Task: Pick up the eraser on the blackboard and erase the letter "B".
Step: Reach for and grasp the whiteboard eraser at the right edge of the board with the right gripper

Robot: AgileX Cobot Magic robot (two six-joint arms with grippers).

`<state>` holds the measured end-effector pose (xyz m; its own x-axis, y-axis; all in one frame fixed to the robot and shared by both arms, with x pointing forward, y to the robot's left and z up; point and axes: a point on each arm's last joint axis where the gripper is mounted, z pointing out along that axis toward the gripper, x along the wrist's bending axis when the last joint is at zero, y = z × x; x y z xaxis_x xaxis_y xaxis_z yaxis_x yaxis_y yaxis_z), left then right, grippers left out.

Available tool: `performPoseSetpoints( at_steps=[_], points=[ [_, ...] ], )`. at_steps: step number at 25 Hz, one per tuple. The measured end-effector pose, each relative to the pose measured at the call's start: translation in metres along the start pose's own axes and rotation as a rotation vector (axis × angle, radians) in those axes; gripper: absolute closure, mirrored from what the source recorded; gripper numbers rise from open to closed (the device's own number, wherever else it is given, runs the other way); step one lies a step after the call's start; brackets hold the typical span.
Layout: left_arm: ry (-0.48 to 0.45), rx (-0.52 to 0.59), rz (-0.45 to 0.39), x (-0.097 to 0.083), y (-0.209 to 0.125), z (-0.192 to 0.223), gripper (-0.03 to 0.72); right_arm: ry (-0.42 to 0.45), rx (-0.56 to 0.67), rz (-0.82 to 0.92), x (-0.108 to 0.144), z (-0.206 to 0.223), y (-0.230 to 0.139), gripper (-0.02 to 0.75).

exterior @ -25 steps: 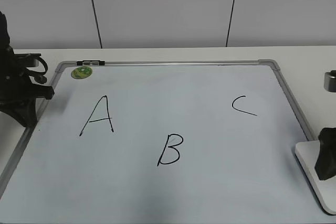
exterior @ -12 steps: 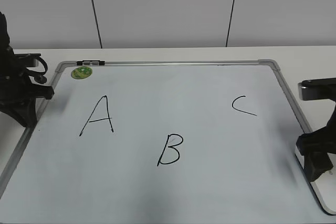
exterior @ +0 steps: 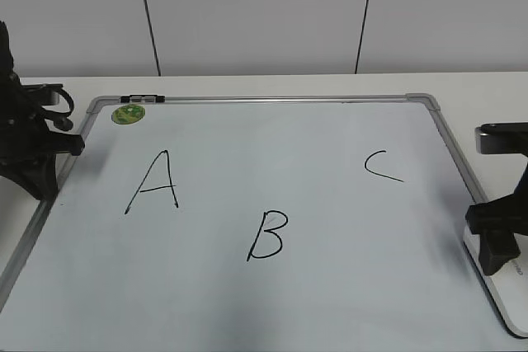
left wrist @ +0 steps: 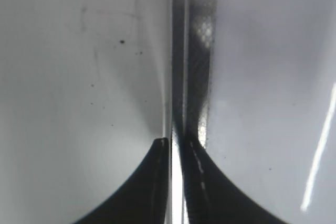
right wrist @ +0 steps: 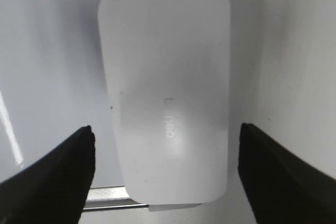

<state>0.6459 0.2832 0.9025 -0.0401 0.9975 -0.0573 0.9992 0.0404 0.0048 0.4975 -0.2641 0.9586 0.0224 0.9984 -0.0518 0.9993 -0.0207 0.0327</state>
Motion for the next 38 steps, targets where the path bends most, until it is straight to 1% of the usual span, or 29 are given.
performPoseSetpoints(
  at_steps=[3, 12, 19, 27, 29, 33, 38],
  points=[
    [-0.002, 0.000, -0.001, 0.000, 0.000, 0.000, 0.606, -0.003, 0.000, 0.003, -0.005, 0.000, 0.001, 0.114],
    [-0.007, 0.000, -0.005, -0.001, 0.000, 0.000, 0.604, -0.008, 0.041, -0.035, -0.003, 0.016, 0.005, 0.131],
    [-0.009, 0.000, -0.006, -0.001, 0.000, 0.000, 0.601, -0.004, 0.024, -0.052, -0.002, 0.022, 0.009, 0.133],
    [-0.009, 0.000, -0.006, -0.001, 0.000, 0.000, 0.596, -0.007, 0.052, -0.056, -0.001, 0.031, 0.011, 0.145],
    [-0.009, 0.000, -0.006, -0.001, 0.000, 0.000, 0.592, -0.007, 0.052, -0.056, -0.001, 0.031, 0.011, 0.155],
    [-0.009, 0.000, -0.006, -0.001, 0.000, 0.000, 0.588, -0.010, 0.052, -0.063, -0.001, 0.032, 0.011, 0.199],
    [-0.009, 0.000, -0.006, -0.001, 0.000, 0.000, 0.584, -0.009, 0.050, -0.063, -0.001, 0.032, 0.011, 0.205]
  ],
)
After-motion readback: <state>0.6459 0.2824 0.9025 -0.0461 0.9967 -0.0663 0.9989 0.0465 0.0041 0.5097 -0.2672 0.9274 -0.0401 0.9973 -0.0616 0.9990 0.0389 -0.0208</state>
